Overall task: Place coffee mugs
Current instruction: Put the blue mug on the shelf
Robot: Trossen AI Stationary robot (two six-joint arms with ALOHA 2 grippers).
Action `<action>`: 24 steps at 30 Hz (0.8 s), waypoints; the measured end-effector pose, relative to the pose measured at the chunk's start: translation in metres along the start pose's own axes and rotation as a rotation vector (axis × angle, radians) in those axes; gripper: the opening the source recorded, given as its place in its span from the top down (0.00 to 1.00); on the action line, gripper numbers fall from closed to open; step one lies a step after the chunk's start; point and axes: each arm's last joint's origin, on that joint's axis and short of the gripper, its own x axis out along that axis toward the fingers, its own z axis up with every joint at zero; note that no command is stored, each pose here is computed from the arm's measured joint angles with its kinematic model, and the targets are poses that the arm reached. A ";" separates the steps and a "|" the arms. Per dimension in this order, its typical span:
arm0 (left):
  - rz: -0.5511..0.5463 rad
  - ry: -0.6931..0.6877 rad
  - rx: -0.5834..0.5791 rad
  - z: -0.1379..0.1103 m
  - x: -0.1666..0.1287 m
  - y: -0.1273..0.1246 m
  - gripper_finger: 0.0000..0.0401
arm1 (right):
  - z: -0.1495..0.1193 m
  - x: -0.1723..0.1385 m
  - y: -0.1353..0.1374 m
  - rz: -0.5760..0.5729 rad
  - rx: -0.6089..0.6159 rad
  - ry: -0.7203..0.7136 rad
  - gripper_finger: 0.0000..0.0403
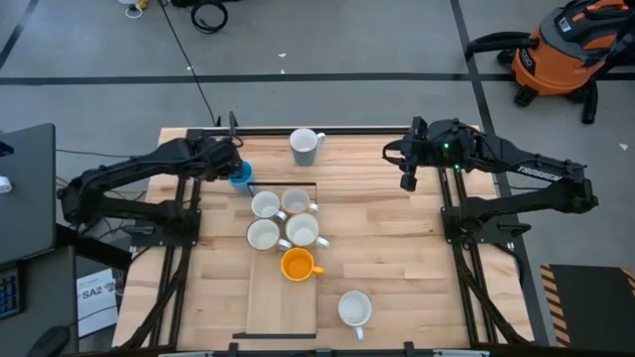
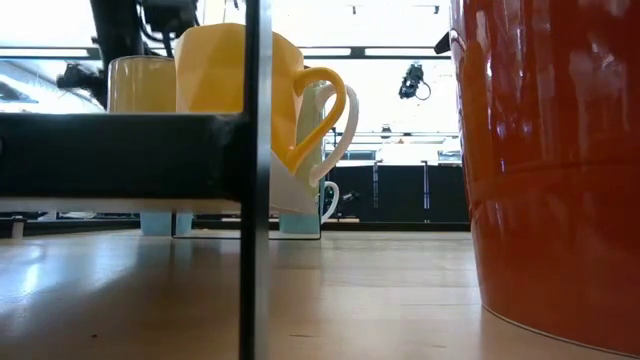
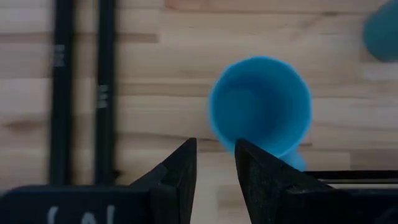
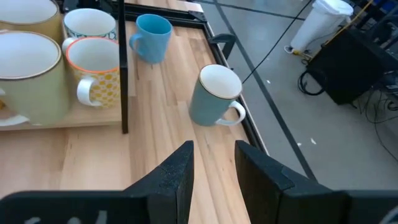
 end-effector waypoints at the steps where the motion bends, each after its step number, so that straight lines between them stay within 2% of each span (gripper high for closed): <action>1: -0.021 0.004 0.000 0.001 0.006 -0.001 0.71 | 0.000 0.000 0.000 0.000 0.000 0.000 0.70; 4: -0.055 0.007 -0.007 0.005 0.023 0.000 0.71 | 0.000 0.000 0.000 0.000 0.000 0.000 0.70; 12: -0.041 0.006 -0.081 0.012 0.045 0.011 0.71 | 0.000 0.000 0.000 0.001 0.000 0.000 0.70; 24: -0.063 0.008 -0.105 -0.001 0.072 0.014 0.71 | 0.000 0.000 0.000 0.001 0.000 0.000 0.70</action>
